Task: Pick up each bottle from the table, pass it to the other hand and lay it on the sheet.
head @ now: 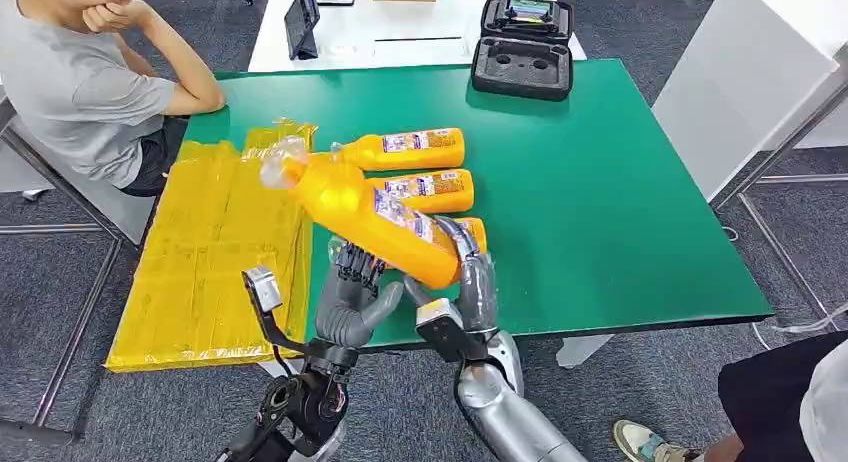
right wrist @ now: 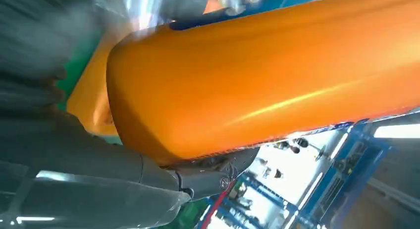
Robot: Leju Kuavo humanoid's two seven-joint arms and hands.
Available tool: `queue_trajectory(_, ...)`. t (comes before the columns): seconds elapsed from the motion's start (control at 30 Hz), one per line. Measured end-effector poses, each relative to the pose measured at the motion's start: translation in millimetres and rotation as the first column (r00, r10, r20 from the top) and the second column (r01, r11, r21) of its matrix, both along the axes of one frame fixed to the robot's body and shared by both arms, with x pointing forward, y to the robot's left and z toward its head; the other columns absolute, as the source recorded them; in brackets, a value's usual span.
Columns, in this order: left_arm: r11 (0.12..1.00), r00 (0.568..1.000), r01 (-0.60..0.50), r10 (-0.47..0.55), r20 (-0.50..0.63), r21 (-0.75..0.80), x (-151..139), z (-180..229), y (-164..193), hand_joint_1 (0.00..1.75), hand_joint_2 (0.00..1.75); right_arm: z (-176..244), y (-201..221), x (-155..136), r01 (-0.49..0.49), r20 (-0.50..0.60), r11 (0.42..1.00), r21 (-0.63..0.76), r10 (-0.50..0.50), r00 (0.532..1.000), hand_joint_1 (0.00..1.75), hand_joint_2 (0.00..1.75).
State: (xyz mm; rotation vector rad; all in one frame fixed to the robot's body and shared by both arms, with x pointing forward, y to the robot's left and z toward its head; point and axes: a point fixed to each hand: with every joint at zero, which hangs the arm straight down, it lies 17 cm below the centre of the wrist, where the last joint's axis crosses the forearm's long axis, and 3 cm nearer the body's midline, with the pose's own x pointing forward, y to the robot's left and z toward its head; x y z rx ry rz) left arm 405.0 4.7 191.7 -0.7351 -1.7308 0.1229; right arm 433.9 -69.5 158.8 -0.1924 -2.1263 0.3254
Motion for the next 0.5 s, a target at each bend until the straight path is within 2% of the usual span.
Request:
queue_trajectory(0.3,0.999,1.0,-0.028,0.029,0.008,-0.023,7,6,10,0.0,1.75,3,37,-17,-0.104,0.012,0.994,-0.019,0.104,0.994,1.75,1.75)
queue_trajectory(0.5,0.998,0.998,-0.054,0.054,0.011,-0.033,12,8,17,0.0,1.75,5,49,-24,-0.128,0.025,0.991,-0.03,0.129,0.991,1.75,1.75)
